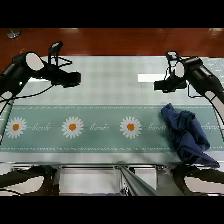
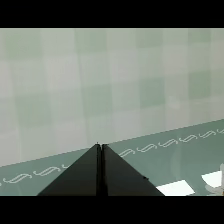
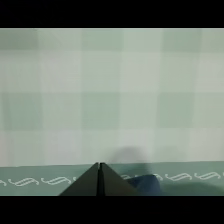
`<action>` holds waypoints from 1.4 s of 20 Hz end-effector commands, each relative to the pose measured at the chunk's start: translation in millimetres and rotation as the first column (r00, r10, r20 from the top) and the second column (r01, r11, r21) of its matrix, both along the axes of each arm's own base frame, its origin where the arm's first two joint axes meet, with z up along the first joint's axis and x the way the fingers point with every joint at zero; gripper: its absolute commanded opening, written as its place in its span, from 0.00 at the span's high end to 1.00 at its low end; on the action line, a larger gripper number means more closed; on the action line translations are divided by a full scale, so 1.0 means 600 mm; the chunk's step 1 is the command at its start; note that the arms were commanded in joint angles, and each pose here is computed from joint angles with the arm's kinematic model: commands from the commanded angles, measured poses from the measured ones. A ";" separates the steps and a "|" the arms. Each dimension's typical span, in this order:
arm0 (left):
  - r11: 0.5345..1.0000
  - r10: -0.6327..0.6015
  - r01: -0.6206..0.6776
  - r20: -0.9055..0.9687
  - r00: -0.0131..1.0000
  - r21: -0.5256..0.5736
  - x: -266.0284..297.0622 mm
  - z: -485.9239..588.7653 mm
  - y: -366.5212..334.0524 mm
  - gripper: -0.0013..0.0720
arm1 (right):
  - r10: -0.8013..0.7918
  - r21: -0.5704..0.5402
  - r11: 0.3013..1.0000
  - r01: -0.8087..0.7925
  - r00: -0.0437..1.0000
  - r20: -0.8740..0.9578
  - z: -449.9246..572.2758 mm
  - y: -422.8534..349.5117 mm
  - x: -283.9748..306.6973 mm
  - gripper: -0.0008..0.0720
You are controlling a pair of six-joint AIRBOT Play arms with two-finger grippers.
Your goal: Fold the shirts.
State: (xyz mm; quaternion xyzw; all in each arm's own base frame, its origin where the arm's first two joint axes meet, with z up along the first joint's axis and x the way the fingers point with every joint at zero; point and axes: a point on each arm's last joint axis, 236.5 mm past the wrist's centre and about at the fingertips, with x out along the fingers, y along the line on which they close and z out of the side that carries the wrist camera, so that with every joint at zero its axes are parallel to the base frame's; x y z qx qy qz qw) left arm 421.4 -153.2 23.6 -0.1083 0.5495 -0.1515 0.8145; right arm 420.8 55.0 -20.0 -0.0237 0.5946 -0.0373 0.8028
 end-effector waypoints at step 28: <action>0.981 -0.188 0.192 -0.074 0.979 0.040 -0.125 0.058 0.009 0.02 | -0.013 -0.145 0.989 0.014 1.000 0.009 0.150 -0.099 -0.127 0.14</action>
